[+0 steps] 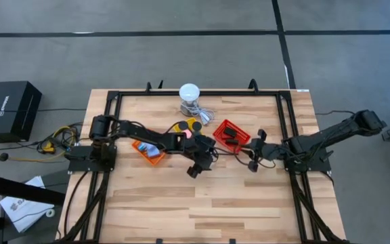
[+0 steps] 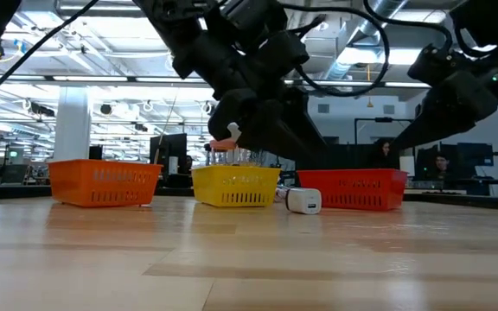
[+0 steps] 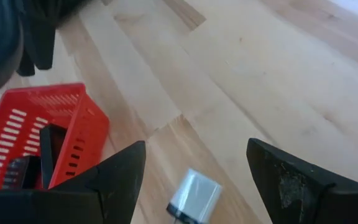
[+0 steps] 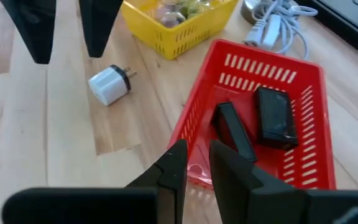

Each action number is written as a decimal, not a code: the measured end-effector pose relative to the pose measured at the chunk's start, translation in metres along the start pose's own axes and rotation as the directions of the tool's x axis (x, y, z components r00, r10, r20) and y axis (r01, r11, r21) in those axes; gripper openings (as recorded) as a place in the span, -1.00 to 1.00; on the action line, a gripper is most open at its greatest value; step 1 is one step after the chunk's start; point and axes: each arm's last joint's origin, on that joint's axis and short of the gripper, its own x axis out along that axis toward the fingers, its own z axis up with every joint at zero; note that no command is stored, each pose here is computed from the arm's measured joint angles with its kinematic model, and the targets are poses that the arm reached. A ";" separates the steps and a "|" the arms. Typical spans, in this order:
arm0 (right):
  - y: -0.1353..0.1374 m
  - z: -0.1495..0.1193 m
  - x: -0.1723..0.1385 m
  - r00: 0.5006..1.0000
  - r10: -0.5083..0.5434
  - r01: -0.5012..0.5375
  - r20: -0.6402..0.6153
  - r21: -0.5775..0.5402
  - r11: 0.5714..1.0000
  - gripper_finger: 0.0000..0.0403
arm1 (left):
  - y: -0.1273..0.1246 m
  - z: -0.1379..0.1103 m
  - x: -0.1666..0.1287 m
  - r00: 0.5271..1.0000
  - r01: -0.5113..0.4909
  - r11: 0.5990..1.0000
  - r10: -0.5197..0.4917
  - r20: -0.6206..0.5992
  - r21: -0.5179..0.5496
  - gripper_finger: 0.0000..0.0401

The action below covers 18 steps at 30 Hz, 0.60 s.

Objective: Pick & Place Office items
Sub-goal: Put the small white charger adapter into the orange basket

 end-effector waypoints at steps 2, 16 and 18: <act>-0.001 0.000 0.000 1.000 -0.005 0.005 0.000 0.004 1.000 -0.70 | 0.001 -0.003 0.002 1.000 0.004 1.000 -0.004 -0.007 -0.006 0.36; -0.002 0.000 0.001 1.000 -0.009 0.009 -0.007 -0.001 1.000 -0.70 | -0.008 -0.032 0.030 0.991 0.008 1.000 -0.007 -0.134 0.010 0.36; -0.001 0.000 0.001 1.000 -0.008 0.008 -0.007 -0.002 1.000 -0.70 | -0.007 -0.034 0.030 0.990 0.005 1.000 -0.004 -0.139 0.005 0.36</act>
